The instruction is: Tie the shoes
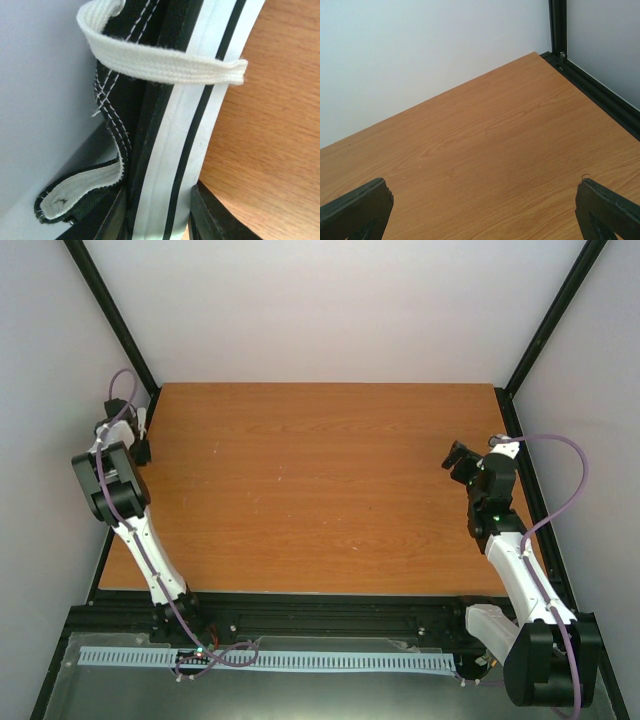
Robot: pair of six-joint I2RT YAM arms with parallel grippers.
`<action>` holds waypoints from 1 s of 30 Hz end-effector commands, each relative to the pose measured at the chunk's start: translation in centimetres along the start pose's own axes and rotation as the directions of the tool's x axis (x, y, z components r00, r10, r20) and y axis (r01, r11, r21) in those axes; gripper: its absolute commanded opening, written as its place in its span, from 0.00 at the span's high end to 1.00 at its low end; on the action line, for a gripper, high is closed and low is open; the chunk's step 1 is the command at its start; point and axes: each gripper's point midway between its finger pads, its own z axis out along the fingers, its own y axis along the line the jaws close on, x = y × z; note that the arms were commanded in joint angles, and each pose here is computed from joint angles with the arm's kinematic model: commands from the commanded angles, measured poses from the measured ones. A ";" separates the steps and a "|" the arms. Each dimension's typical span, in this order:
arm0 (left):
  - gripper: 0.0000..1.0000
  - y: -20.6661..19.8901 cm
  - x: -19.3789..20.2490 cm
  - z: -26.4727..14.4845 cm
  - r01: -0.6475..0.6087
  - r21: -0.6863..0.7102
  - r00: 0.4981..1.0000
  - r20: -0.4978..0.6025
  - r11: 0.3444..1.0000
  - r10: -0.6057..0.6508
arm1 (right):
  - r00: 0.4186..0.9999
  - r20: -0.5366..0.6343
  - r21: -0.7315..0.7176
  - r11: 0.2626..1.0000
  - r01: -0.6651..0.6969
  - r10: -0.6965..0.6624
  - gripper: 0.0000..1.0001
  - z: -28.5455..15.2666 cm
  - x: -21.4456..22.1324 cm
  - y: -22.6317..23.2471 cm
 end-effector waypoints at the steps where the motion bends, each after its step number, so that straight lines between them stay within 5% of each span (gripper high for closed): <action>1: 0.79 0.9 -1.1 -0.4 0.069 -0.021 0.996 0.065 0.997 -0.067 | 0.999 0.033 0.000 1.000 -0.001 0.001 0.00 -0.1 -0.9 0.1; 5: 0.99 1.0 -1.0 -1.3 0.103 -0.015 0.991 0.093 0.995 -0.101 | 0.999 0.036 0.004 1.000 0.001 -0.001 0.00 -0.2 -1.0 0.0; 15: 0.99 1.0 -3.4 -10.6 0.176 0.141 0.920 0.330 0.974 -0.214 | 0.999 0.044 -0.002 1.000 -0.002 0.002 0.00 -0.7 -1.3 0.1; 30: 0.99 -9.8 2.1 -25.4 0.038 0.258 0.929 0.346 0.965 -0.129 | 1.000 0.011 -0.038 0.999 0.015 -0.015 0.00 -1.0 -0.8 0.8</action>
